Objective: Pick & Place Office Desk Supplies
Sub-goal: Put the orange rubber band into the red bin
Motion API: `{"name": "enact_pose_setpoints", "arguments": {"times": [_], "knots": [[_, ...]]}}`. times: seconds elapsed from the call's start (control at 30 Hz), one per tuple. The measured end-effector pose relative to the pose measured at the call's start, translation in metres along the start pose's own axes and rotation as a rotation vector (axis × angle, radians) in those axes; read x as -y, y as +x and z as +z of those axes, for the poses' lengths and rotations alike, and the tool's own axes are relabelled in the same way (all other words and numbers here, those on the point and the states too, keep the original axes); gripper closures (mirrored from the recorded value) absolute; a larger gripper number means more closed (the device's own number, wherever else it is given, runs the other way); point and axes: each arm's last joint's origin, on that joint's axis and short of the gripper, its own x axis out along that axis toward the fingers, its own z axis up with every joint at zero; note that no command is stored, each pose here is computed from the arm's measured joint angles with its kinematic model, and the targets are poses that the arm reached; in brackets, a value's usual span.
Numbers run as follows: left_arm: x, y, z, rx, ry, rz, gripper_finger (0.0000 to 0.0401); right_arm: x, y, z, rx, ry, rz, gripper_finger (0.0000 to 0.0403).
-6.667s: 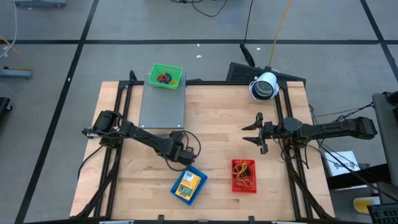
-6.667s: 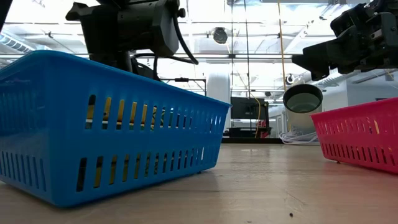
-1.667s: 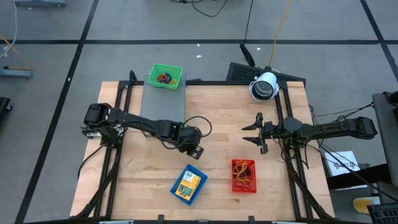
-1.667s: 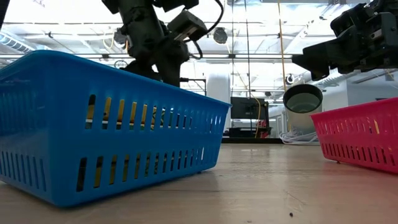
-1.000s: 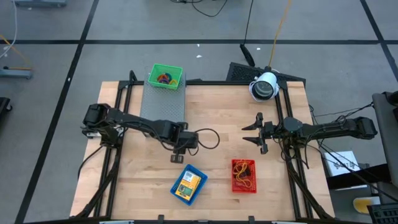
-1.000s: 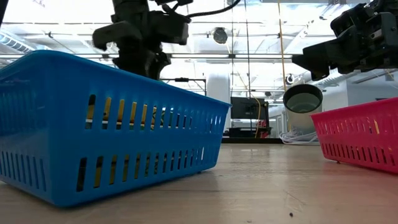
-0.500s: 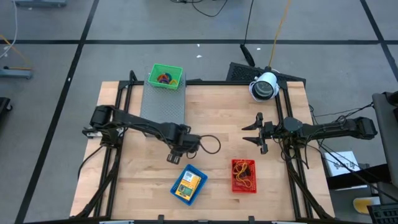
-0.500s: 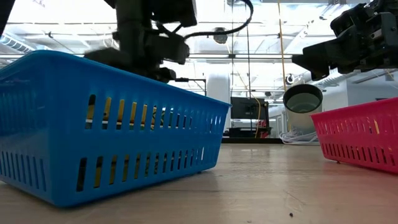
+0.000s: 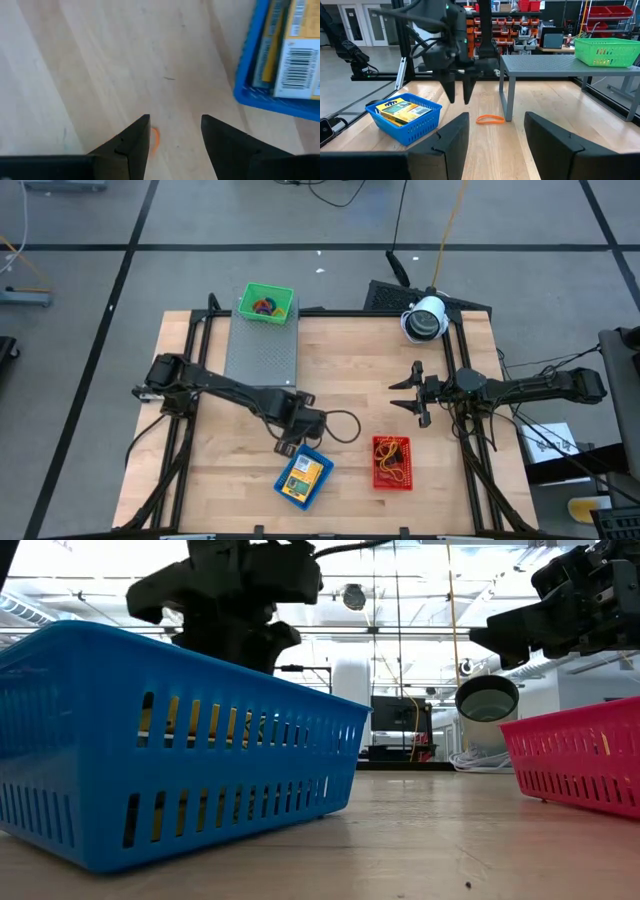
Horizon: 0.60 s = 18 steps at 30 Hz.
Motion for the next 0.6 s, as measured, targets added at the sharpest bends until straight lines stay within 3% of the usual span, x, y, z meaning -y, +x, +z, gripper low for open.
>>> {"name": "enact_pose_setpoints", "arguments": {"times": [0.2,0.6], "knots": [[0.003,0.020,0.009,-0.041,0.011,-0.076,0.0215,0.000,0.000,0.000,0.000,0.000,0.000,0.0222],[-0.014,0.029,0.005,-0.109,-0.078,-0.027,0.0215,0.000,0.000,0.000,0.000,0.000,0.000,0.0222]]}}
